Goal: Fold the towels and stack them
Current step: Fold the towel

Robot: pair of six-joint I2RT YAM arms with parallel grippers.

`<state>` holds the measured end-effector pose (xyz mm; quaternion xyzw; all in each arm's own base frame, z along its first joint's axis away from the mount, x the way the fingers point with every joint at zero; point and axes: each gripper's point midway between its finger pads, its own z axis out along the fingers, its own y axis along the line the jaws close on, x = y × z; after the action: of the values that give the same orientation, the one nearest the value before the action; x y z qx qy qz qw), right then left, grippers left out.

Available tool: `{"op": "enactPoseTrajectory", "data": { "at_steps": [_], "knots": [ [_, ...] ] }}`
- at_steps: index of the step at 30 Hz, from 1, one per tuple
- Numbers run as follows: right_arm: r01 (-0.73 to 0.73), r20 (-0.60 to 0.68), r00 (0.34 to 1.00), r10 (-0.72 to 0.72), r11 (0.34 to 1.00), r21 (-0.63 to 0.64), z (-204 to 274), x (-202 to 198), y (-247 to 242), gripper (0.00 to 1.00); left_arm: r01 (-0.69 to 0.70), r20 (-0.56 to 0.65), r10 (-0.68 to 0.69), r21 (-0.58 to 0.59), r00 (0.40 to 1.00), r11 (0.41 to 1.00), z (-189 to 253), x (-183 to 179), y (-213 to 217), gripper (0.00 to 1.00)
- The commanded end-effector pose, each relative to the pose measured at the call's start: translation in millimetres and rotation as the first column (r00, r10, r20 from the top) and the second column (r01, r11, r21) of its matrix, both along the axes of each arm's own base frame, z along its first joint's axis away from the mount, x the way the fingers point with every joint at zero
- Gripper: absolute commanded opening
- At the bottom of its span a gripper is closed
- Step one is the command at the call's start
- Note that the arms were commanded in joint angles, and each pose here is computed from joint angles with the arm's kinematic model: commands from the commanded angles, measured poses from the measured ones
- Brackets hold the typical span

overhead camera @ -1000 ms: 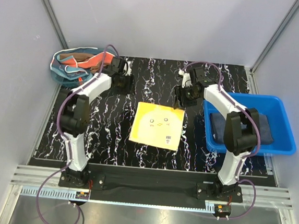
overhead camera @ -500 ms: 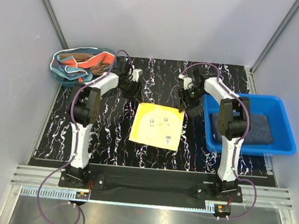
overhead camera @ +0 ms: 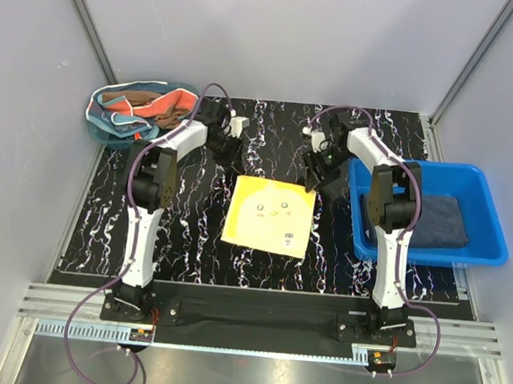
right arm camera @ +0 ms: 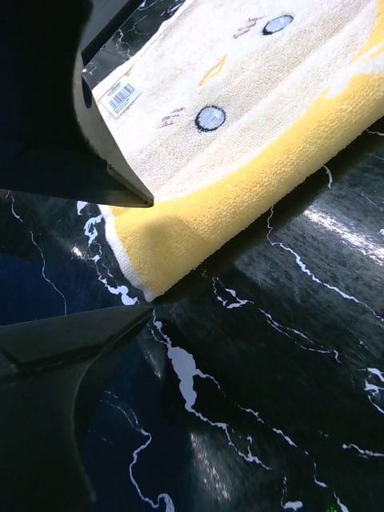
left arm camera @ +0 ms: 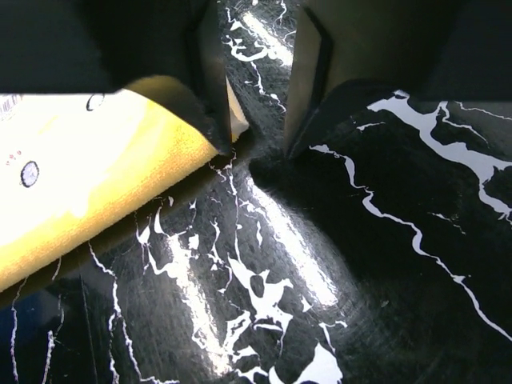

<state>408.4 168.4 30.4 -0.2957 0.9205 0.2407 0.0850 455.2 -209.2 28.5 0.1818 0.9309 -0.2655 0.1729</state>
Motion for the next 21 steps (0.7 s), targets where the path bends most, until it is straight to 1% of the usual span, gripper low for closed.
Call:
{"op": "enactPoseTrajectory", "data": {
  "at_steps": [1, 2, 5, 6, 7, 11, 12, 13, 14, 15, 16, 17, 18, 19, 20, 21],
  "knots": [
    [-0.022, 0.02, 1.0, 0.022, 1.0, 0.004, 9, 8, -5, 0.59, 0.039, 0.016, -0.039, 0.014, 0.999, 0.999, 1, 6, -2, 0.3],
    [-0.026, 0.027, 0.999, 0.026, 1.0, 0.007, 11, 11, -5, 0.55, 0.038, 0.014, -0.039, 0.018, 0.999, 0.999, 0, 7, 0, 0.2],
    [-0.033, -0.005, 0.999, 0.033, 0.999, 0.013, 5, 6, -6, 0.49, 0.023, 0.005, -0.023, 0.041, 1.0, 0.999, -3, 7, 3, 0.09],
    [-0.036, -0.013, 0.999, 0.036, 0.999, 0.017, 1, 6, -4, 0.47, 0.014, 0.0, -0.014, 0.047, 1.0, 0.999, -5, 6, 4, 0.03],
    [-0.036, -0.023, 0.999, 0.037, 0.999, 0.022, -1, 5, -3, 0.45, 0.009, -0.003, -0.009, 0.052, 1.0, 0.999, -6, 5, 5, 0.01],
    [-0.05, -0.043, 0.998, 0.052, 0.998, 0.034, -6, 4, -1, 0.45, -0.044, -0.016, 0.046, 0.086, 0.999, 0.995, -12, 4, 16, 0.0],
    [-0.052, -0.047, 0.998, 0.053, 0.998, 0.031, -8, 4, -1, 0.46, -0.057, 0.002, 0.057, 0.094, 0.998, 0.994, -16, 6, 19, 0.0],
    [-0.048, -0.048, 0.998, 0.049, 0.999, 0.019, -10, 4, -4, 0.46, -0.07, 0.032, 0.067, 0.107, 0.997, 0.992, -10, 10, 22, 0.0],
    [-0.048, -0.046, 0.998, 0.047, 0.999, -0.007, -10, 4, -8, 0.46, -0.077, 0.039, 0.073, 0.113, 0.997, 0.991, -7, 14, 25, 0.0],
    [-0.046, -0.04, 0.998, 0.045, 0.999, -0.012, -7, 4, -9, 0.46, -0.077, 0.046, 0.072, 0.112, 0.996, 0.991, 6, 19, 26, 0.0],
    [-0.049, -0.032, 0.998, 0.048, 0.999, -0.007, -5, 5, -8, 0.46, -0.064, 0.045, 0.06, 0.084, 0.997, 0.994, 17, 20, 24, 0.04],
    [-0.053, -0.024, 0.998, 0.053, 0.998, 0.025, 0, 5, -3, 0.45, -0.064, 0.058, 0.06, 0.057, 0.996, 0.996, 29, 23, 27, 0.17],
    [-0.054, -0.014, 0.998, 0.055, 0.998, 0.044, 3, 5, 0, 0.43, -0.052, 0.085, 0.05, 0.024, 0.995, 0.998, 37, 25, 23, 0.23],
    [-0.056, -0.008, 0.998, 0.056, 0.997, 0.054, 6, 6, 1, 0.39, -0.039, 0.105, 0.04, -0.012, 0.994, 0.999, 45, 26, 19, 0.28],
    [-0.051, -0.014, 0.999, 0.052, 0.997, 0.06, 6, 6, 2, 0.37, -0.017, 0.143, 0.022, -0.039, 0.989, 0.999, 61, 25, 15, 0.37],
    [-0.052, -0.021, 0.998, 0.053, 0.997, 0.06, 5, 5, 2, 0.35, 0.014, 0.158, -0.004, -0.061, 0.987, 0.998, 64, 23, 10, 0.41]
  ]
}}
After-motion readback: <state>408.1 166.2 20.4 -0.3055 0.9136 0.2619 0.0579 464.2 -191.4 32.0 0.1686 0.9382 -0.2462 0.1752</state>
